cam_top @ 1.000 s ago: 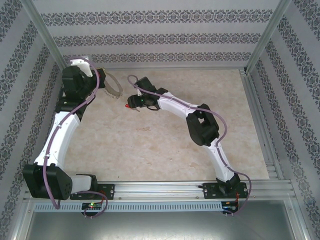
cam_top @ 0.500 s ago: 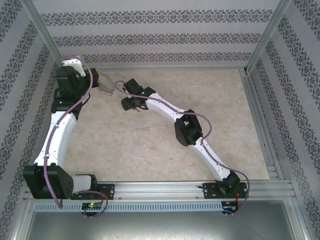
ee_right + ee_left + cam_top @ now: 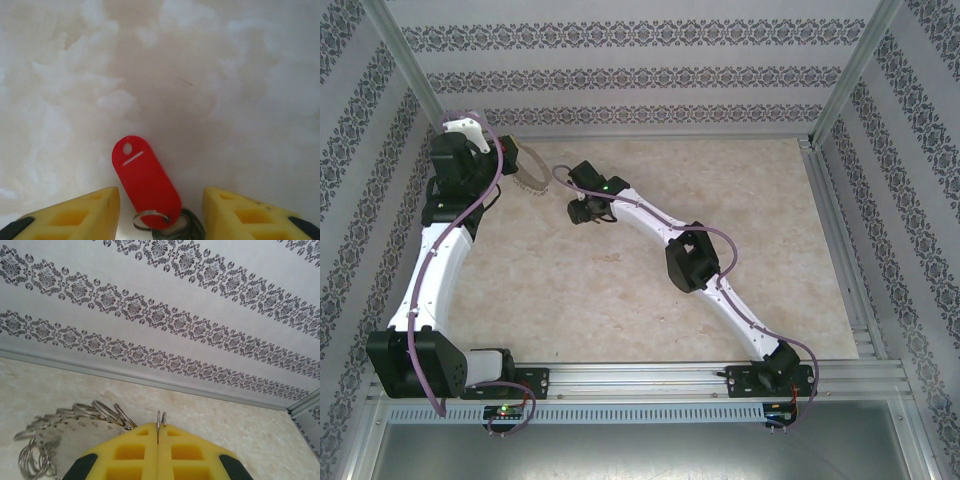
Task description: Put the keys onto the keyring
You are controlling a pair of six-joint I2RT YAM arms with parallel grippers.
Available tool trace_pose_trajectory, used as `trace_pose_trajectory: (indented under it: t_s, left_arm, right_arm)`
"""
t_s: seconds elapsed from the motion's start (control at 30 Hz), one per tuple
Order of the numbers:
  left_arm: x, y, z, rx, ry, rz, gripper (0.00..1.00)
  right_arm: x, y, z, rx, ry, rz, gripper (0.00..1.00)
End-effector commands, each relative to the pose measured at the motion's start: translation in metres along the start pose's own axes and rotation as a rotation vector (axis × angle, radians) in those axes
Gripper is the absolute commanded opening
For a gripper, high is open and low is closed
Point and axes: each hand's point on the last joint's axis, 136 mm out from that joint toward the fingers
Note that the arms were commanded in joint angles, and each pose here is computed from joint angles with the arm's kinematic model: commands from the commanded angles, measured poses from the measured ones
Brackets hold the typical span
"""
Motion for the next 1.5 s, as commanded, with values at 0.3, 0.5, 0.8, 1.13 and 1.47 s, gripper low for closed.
trace_pose_trajectory:
  t_s: [0.3,0.5,0.8,1.13,1.47]
  left_arm:
    - [0.014,-0.012,-0.018,0.032,-0.084,0.065,0.00]
    - [0.016,-0.016,-0.018,0.035,-0.082,0.084,0.00]
    - [0.018,-0.032,-0.020,0.049,-0.075,0.172,0.00]
    - [0.019,-0.088,-0.002,0.018,-0.003,0.365,0.00]
    - [0.022,-0.163,0.047,-0.107,0.124,0.495,0.00]
  right_arm:
    - [0.004,-0.015,0.027,0.001,0.077,0.053,0.10]
    - [0.029,-0.020,0.028,-0.002,0.054,0.070,0.00]
    - [0.088,-0.044,0.040,-0.065,-0.018,0.086,0.00]
    - [0.166,-0.101,0.104,-0.198,-0.066,0.144,0.00]
    - [0.233,-0.150,0.178,-0.287,-0.109,0.279,0.00]
Point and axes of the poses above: each hand's point on the last joint's axis, 136 mm out from that joint toward the fingers, its own x axis back along the fingers, its own y axis along the line the jaws close on, z = x × y, and after that the axes turned 8 degrees about -x, right-handed
